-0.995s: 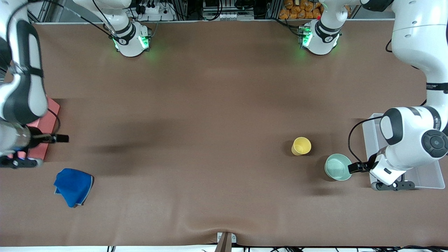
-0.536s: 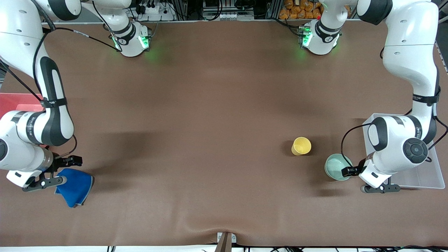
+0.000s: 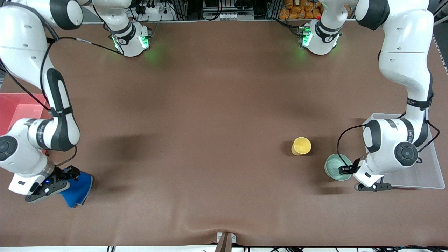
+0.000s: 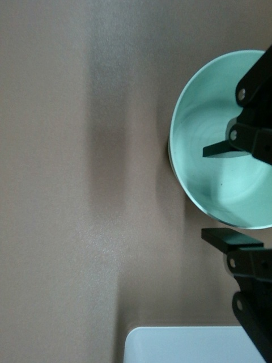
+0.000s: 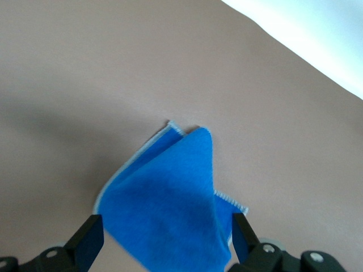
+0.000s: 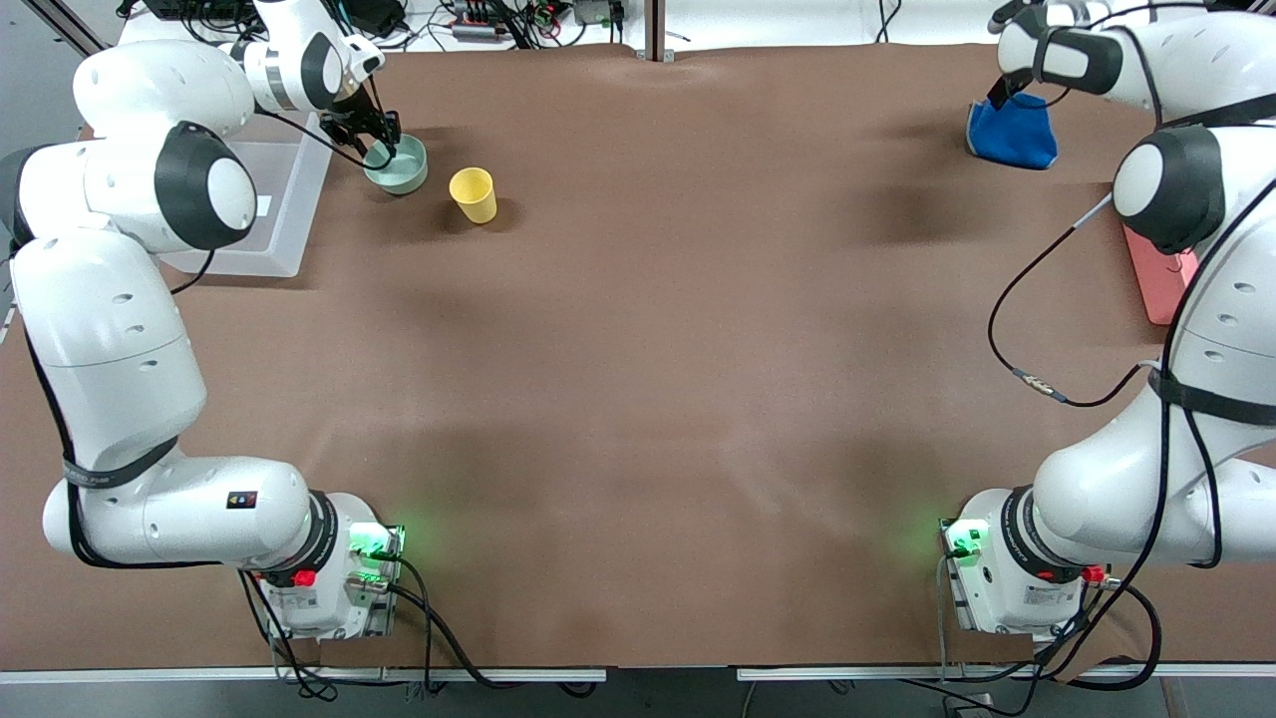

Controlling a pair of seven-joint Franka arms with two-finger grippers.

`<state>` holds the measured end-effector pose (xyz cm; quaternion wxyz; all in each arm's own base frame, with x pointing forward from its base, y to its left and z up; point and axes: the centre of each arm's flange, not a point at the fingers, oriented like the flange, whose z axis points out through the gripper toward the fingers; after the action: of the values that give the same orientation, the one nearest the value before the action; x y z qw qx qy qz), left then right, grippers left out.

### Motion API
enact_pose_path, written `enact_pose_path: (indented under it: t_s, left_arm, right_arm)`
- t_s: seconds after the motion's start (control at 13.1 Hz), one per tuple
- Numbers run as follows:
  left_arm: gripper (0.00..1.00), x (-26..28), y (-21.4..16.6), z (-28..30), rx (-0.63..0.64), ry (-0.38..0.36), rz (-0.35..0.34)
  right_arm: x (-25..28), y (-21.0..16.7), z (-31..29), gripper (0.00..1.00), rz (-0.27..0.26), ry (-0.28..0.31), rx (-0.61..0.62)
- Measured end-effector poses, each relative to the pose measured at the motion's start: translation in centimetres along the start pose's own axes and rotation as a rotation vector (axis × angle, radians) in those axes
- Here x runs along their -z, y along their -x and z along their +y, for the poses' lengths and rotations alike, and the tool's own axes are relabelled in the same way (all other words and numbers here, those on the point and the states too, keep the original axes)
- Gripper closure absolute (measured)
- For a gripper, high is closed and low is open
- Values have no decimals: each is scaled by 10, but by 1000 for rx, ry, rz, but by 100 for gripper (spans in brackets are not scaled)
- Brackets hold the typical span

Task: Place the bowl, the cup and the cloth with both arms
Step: 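Grasp the blue cloth with the right gripper while the left gripper grasps the bowl, then lift the cloth into the pink bin while the left gripper places the bowl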

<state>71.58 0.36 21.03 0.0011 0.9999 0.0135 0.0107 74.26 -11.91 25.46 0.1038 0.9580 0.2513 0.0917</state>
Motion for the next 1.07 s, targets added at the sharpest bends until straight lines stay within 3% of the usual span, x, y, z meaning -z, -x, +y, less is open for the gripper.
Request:
enact_pose_path:
  t_s: [0.31, 0.54, 0.84, 1.07]
  left_arm:
    - [95, 3, -2, -1, 0, 0, 8]
    - [96, 25, -9, -11, 14, -3, 37]
    - [97, 97, -8, -61, 66, -8, -9]
    - [97, 163, 7, -110, 8, -38, -22]
  right_arm:
    - [-34, -2, -3, 0, 24, 13, 6]
    - [-45, 0, -3, 0, 23, 12, -9]
    - [-67, 12, -2, 45, 13, -32, -158]
    - [-69, 14, -3, 82, 13, -70, -210]
